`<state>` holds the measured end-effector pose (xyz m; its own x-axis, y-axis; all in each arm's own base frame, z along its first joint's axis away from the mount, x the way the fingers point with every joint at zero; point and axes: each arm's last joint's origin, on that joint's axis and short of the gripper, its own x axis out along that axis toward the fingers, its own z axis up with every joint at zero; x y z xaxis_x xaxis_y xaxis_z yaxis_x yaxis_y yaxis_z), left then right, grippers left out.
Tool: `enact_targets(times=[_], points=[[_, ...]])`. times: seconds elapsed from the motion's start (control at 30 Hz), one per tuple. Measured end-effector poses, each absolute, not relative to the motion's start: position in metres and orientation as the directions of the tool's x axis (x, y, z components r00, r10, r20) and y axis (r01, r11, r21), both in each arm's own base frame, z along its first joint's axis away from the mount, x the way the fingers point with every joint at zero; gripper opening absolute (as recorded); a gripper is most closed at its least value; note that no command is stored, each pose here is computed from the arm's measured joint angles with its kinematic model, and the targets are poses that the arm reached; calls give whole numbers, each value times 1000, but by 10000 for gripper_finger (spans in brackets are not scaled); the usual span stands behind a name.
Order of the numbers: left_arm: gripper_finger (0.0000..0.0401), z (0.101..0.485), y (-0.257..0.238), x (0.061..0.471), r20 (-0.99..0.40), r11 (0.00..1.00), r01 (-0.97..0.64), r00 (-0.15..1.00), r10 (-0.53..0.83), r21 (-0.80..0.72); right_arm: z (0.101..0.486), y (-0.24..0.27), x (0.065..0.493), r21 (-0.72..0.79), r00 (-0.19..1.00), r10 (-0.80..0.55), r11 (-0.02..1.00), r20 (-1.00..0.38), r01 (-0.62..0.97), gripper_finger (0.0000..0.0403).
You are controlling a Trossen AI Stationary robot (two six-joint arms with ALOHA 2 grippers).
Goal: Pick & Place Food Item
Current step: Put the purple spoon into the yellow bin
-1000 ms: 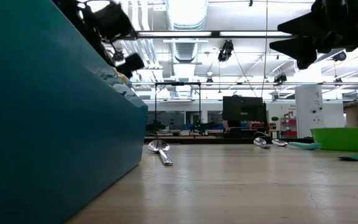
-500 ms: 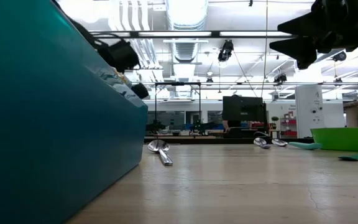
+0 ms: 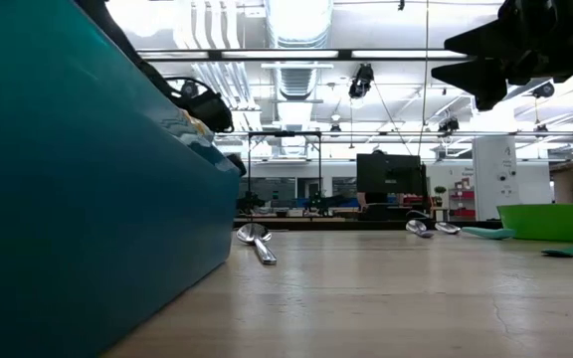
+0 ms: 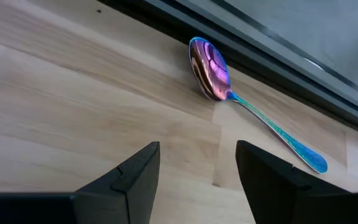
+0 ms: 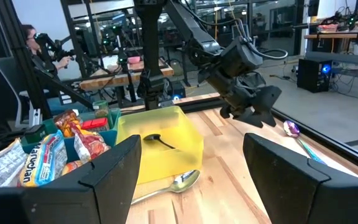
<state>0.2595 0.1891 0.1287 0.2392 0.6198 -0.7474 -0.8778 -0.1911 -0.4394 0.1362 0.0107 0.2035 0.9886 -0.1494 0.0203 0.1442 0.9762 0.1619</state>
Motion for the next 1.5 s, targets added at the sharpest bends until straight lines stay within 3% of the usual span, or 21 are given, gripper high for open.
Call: enact_targets(times=[0.13, 0.23, 0.4, 0.47, 0.7, 0.8, 1.23, 1.33, 1.5], points=[[211, 129, 191, 258, -751, -197, -875, 242, 615, -443, 204, 11, 136, 162, 989, -149, 976, 20, 144, 281], [211, 129, 189, 260, -774, -162, -872, 307, 553, -462, 204, 11, 136, 162, 989, -149, 976, 20, 144, 281], [211, 142, 177, 262, -800, -7, -861, 469, 373, -508, 204, 11, 136, 162, 989, -149, 976, 20, 144, 281], [211, 153, 174, 261, -786, 47, -859, 486, 381, -509, 204, 11, 136, 162, 989, -149, 976, 20, 144, 281], [211, 186, 171, 256, -696, 395, -819, 567, 440, -416, 204, 11, 136, 162, 989, -149, 976, 20, 144, 281], [211, 195, 172, 254, -668, 474, -780, 610, 426, -409, 204, 11, 136, 162, 989, -149, 976, 20, 144, 281], [212, 190, 181, 245, -735, 329, -829, 556, 388, -453, 204, 11, 136, 162, 989, -150, 976, 20, 145, 281], [212, 192, 163, 259, -701, 322, -872, 489, 519, -369, 204, 11, 136, 162, 989, -149, 976, 20, 144, 281], [212, 183, 112, 274, -563, 178, -948, 301, 770, -264, 204, 11, 136, 162, 989, -149, 976, 20, 144, 281]])
